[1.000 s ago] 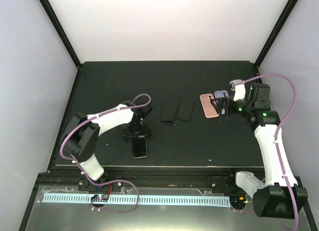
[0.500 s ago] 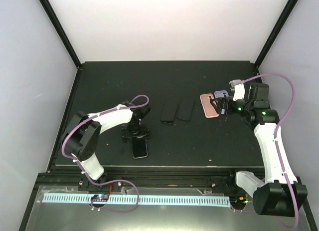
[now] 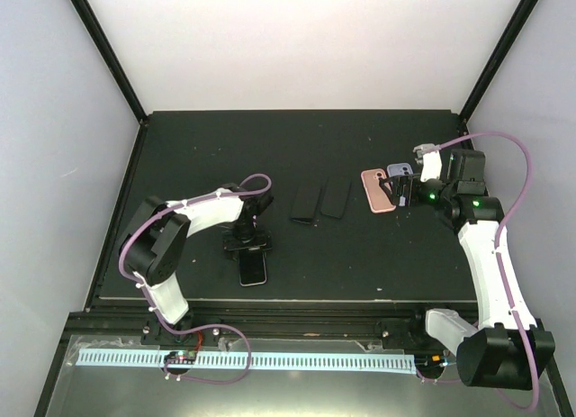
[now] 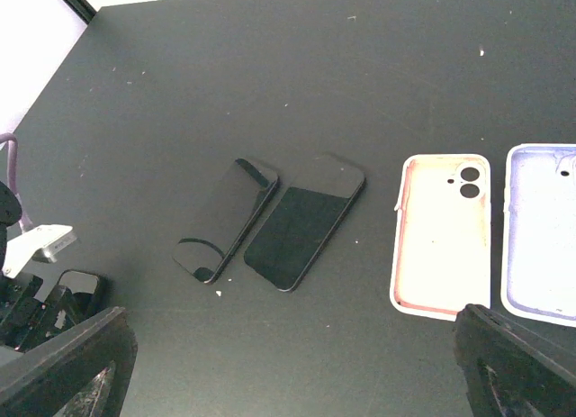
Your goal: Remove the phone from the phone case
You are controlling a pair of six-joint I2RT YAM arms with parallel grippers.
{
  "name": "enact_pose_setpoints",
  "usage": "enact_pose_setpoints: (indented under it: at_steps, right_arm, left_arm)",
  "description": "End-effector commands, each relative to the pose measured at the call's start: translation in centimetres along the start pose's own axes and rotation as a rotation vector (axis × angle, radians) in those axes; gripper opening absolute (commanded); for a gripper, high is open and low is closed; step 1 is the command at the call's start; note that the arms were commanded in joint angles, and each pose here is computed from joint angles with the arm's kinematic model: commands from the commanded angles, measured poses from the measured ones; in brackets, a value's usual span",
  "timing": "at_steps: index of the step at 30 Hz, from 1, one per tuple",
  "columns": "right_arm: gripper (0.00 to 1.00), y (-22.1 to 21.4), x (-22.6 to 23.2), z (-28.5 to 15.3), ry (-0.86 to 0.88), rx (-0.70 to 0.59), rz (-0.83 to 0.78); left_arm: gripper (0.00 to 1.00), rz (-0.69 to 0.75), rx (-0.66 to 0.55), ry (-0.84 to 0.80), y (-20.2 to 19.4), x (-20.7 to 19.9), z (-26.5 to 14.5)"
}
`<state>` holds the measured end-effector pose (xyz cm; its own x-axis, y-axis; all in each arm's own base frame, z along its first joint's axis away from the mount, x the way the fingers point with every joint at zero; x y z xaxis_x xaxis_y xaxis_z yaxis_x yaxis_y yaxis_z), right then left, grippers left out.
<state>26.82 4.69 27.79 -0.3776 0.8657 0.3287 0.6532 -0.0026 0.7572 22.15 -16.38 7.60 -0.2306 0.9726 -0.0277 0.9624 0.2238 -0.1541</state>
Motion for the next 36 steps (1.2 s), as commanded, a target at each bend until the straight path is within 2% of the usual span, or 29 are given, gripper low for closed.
enact_pose_setpoints:
  at_steps: [1,8,12,14,16,21,26,30,36]
  right_arm:
    - [0.97,0.1,-0.3,0.2,-0.013,-0.005,0.014]
    - [0.97,0.1,-0.4,0.3,-0.017,-0.004,0.017]
    - [0.97,0.1,-0.6,0.5,-0.018,0.003,0.024]
    - [0.97,0.0,-0.7,0.6,-0.023,0.007,0.025]
    - [0.97,0.0,-0.7,0.6,-0.024,0.005,0.023]
    - [0.92,-0.1,-0.2,0.9,0.04,0.005,0.007]
    - [0.82,-0.3,1.2,1.0,0.177,-0.003,-0.033]
    - [0.69,-0.2,3.3,0.7,0.364,0.001,-0.036]
    - [0.65,0.2,7.1,0.8,0.426,-0.042,-0.136]
  left_arm:
    - [0.87,-0.024,0.002,0.001,0.6,-0.2,0.8]
    - [0.88,-0.012,0.015,-0.009,0.7,-0.6,1.5]
    - [0.73,0.009,-0.008,-0.013,0.8,-0.6,1.0]
    - [0.7,0.018,-0.045,-0.019,0.8,-0.6,-0.1]
    - [0.62,0.035,-0.111,-0.046,0.7,-0.8,-1.9]
    - [0.58,0.07,-0.349,-0.154,-0.4,-1.6,-8.2]
    - [0.56,0.06,-0.553,-0.37,-2.0,-3.2,-13.6]
    - [0.56,0.038,-0.682,-0.564,-3.0,-4.4,-18.2]
    - [0.56,-0.03,-0.84,-0.786,-3.7,-5.6,-23.4]
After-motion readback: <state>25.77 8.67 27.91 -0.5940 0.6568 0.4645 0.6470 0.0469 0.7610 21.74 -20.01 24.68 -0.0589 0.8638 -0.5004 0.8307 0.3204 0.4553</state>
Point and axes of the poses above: each gripper's point midway between its finger pads, its own z axis out along the fingers, its own x axis along the line the jaws close on, y = z × x, the point moved 6 cm from there along -z, back along the fingers, and after that the axes turned 1 degree about -z, right-handed, at the moved point
